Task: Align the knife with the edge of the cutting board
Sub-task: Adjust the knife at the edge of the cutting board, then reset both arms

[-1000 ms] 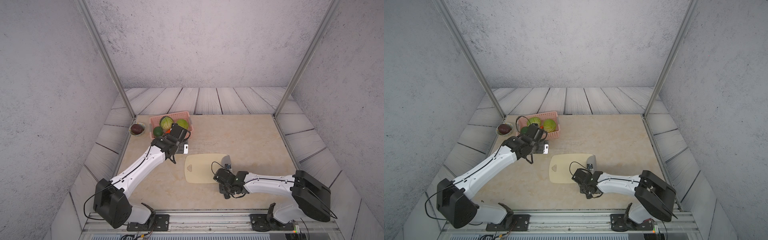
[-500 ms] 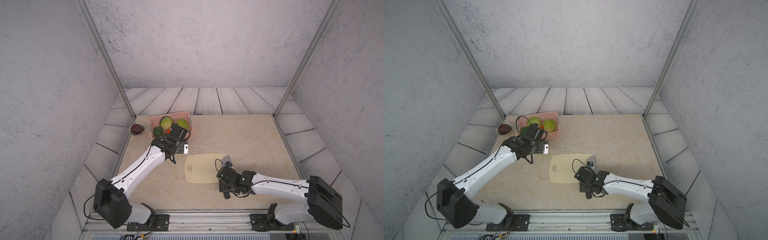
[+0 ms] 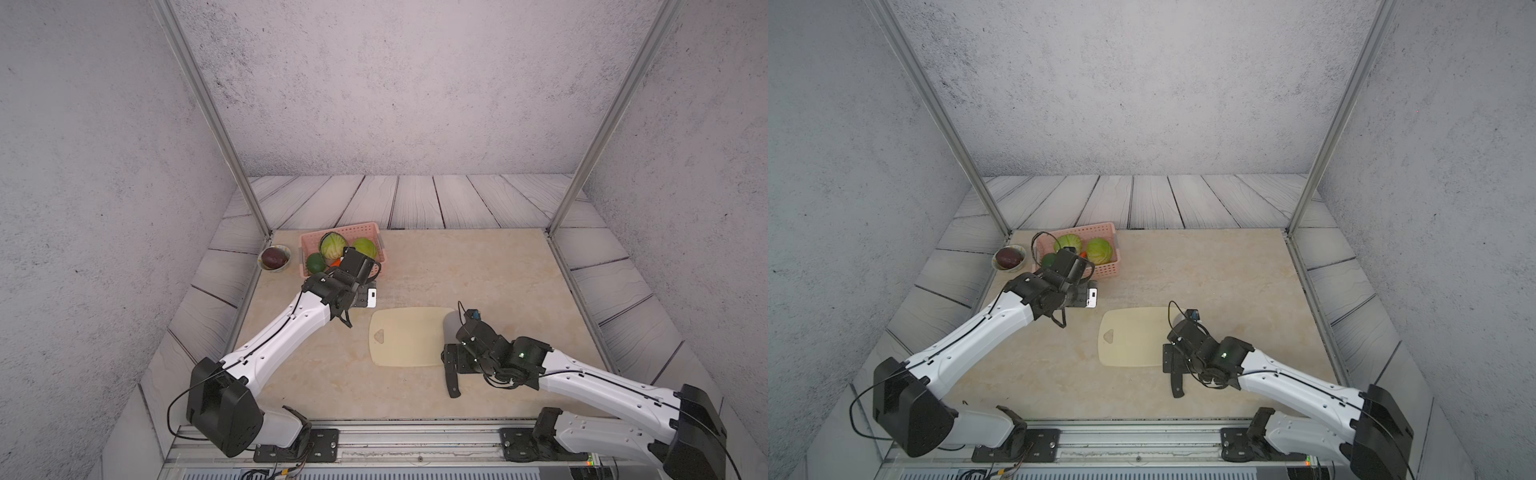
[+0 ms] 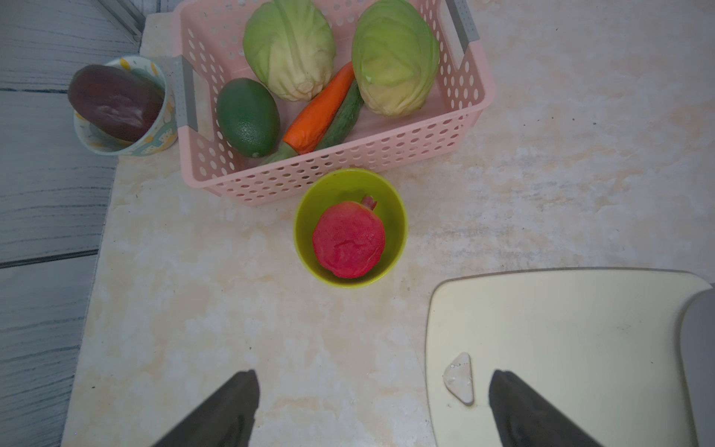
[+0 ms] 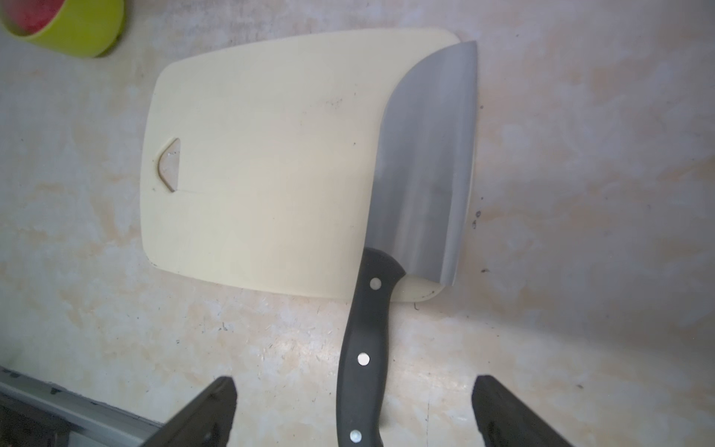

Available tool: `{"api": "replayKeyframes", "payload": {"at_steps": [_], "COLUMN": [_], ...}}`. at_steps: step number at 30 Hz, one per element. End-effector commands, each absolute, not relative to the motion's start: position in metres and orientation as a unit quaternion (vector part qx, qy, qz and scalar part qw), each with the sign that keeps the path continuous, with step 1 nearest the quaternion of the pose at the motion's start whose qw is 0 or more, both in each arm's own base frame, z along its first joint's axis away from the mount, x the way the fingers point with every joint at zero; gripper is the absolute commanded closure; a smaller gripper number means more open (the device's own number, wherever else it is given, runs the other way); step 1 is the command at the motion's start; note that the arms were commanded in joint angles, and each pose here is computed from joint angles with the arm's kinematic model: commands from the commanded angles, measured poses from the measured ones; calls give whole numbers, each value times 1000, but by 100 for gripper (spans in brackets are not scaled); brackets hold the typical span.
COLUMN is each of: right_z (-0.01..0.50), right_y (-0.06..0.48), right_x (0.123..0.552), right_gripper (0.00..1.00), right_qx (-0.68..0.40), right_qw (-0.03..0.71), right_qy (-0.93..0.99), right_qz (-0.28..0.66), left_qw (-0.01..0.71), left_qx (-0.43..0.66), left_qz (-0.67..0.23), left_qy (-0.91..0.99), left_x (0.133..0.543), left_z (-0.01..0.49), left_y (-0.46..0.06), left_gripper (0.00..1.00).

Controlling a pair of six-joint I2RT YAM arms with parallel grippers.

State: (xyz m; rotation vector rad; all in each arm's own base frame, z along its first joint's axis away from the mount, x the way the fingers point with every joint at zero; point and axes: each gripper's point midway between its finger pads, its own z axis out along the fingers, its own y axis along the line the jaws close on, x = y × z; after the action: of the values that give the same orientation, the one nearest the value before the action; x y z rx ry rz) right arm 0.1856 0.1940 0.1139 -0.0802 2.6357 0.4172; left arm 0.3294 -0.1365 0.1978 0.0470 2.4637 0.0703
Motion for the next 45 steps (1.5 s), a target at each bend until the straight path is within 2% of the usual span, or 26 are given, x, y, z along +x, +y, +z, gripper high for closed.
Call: {"api": "replayKeyframes", "payload": {"at_steps": [1,9,25,36,45], "right_z": [130,149,173,210,202], "right_y": [183,159,108,30,-23], "right_x": [186,207,292,328,345], "right_gripper": [1,1,1,1,1], "right_qx": [-31,0,121,222,282], "right_qw": [237,245,272,341,400], "right_qy": [956,952,927,893,865], "right_qz": [169,183,228,192,113], "left_qw": [360,392,440,425,417], "left_qx": [9,-12,-82,-191,-274], "left_qz": [24,29,30,70,141], "left_qy": [933,919,894,882,855], "left_x": [331,333,346,354,345], "left_z": [216,229,233,215,201], "left_y": [-131,-116,-64,6,59], "left_gripper": [2,2,2,2,2]}}
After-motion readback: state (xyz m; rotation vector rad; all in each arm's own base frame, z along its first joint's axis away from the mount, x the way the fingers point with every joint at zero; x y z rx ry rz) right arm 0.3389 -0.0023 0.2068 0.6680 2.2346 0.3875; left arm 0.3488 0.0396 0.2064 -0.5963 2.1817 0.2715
